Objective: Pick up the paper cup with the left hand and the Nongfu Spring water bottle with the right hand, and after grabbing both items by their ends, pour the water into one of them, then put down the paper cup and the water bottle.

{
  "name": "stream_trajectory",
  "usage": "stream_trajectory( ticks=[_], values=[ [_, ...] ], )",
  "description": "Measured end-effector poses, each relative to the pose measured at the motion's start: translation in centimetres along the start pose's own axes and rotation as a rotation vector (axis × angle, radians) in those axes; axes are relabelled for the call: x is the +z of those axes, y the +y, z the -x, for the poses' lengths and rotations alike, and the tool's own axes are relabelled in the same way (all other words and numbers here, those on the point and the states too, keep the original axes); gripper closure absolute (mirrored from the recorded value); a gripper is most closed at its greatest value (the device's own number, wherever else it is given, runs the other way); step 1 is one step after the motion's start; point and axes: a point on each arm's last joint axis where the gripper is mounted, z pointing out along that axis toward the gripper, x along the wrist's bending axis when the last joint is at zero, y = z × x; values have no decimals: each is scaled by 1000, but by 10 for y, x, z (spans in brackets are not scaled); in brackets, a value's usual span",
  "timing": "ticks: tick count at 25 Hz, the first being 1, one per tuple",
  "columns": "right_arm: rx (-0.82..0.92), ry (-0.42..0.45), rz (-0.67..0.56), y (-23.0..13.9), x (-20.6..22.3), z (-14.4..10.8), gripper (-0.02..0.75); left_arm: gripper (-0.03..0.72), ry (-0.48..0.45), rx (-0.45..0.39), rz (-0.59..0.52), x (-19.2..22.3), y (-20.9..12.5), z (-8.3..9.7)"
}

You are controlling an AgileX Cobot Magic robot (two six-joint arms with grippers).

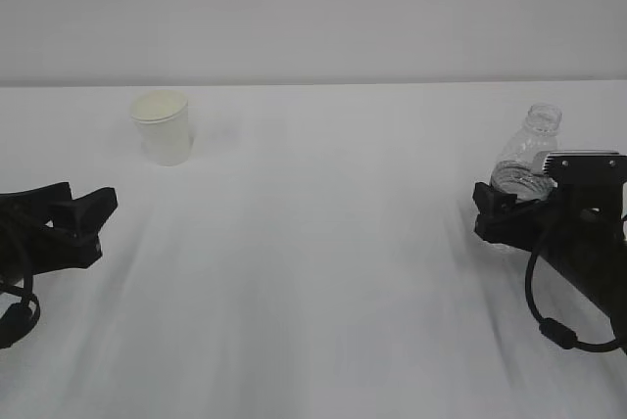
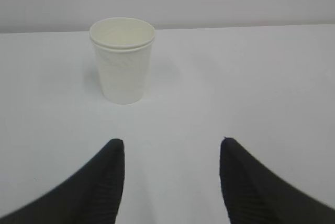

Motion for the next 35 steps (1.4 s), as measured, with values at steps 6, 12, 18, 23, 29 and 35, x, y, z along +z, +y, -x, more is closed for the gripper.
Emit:
stream_trajectory(
  ticks=[6,12,18,23,29,35],
  values=[
    [-3,-2,0,0,0,0,231,275,0,0,0,0,0,0],
    [-3,-2,0,0,0,0,300,276,0,0,0,0,0,0],
    [-47,3,0,0,0,0,312,276,0,0,0,0,0,0],
    [-145,23,-4,-1,0,-2,312,284,0,0,0,0,0,0],
    [-185,54,-7,0,-2,-5,313,288,0,0,0,0,0,0],
    [-192,56,9,12,-19,-6,314,289,0,0,2,0,0,0]
  ],
)
